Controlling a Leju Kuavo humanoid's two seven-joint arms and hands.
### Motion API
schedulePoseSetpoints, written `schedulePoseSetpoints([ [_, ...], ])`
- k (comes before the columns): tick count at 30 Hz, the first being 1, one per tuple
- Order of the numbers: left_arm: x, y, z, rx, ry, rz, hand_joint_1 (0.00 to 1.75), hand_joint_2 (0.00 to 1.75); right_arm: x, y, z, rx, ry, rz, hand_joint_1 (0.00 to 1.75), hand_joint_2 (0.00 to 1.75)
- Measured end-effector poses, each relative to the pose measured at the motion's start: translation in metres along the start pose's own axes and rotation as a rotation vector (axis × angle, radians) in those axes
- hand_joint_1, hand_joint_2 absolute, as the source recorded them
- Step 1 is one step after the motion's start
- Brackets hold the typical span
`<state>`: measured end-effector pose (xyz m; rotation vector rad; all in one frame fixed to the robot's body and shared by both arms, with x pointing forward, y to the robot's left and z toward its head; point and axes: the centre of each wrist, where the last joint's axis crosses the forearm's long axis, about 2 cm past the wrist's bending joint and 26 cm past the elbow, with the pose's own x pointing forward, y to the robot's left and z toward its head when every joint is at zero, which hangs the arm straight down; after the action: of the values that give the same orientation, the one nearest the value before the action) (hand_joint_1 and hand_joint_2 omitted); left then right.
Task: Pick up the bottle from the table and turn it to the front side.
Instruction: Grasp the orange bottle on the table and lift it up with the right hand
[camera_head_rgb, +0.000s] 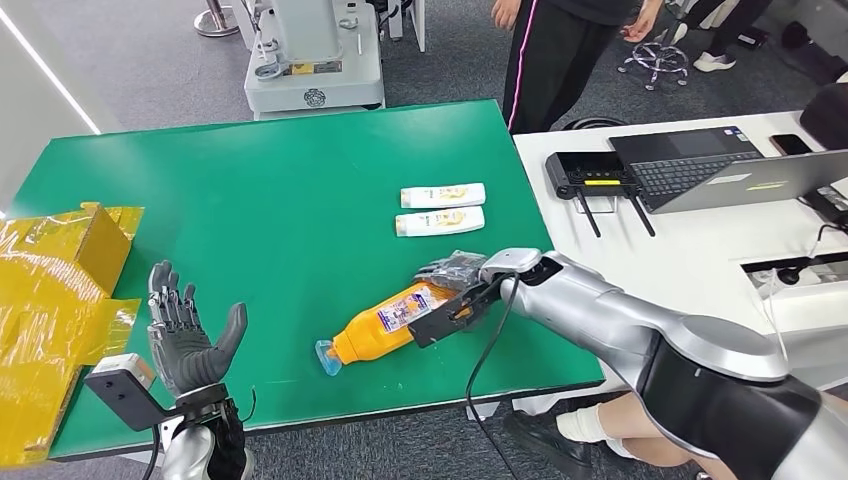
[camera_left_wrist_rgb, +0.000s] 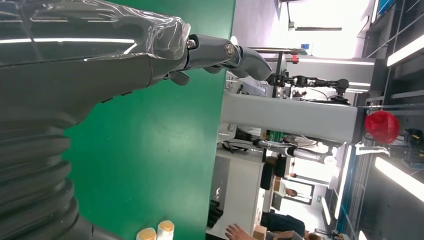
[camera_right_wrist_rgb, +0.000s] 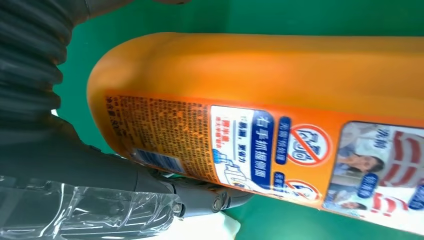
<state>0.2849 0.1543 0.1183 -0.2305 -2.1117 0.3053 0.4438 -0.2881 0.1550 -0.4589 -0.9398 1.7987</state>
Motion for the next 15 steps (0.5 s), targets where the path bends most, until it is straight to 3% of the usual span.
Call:
schedulePoseSetpoints([
  [2,0.000,0.000,0.000,-0.001,0.000,0.001,0.00,1.75,0.001,0.005,-0.001,-0.017,-0.008,-0.008,0.00,1.75],
  [4,0.000,0.000,0.000,-0.003,0.000,0.003,0.00,1.75,0.003,0.011,-0.003,-0.039,-0.020,-0.017,0.71,1.75],
  [6,0.000,-0.001,0.000,-0.005,0.000,0.004,0.00,1.75,0.005,0.017,-0.004,-0.060,-0.033,-0.025,1.53,1.75],
  [9,0.000,-0.001,0.000,-0.007,0.000,0.006,0.00,1.75,0.008,0.027,-0.006,-0.081,-0.054,-0.039,1.73,1.75],
  [15,0.000,-0.002,0.000,-0.007,0.001,0.009,0.00,1.75,0.012,0.037,-0.008,-0.107,-0.081,-0.064,1.75,1.75],
])
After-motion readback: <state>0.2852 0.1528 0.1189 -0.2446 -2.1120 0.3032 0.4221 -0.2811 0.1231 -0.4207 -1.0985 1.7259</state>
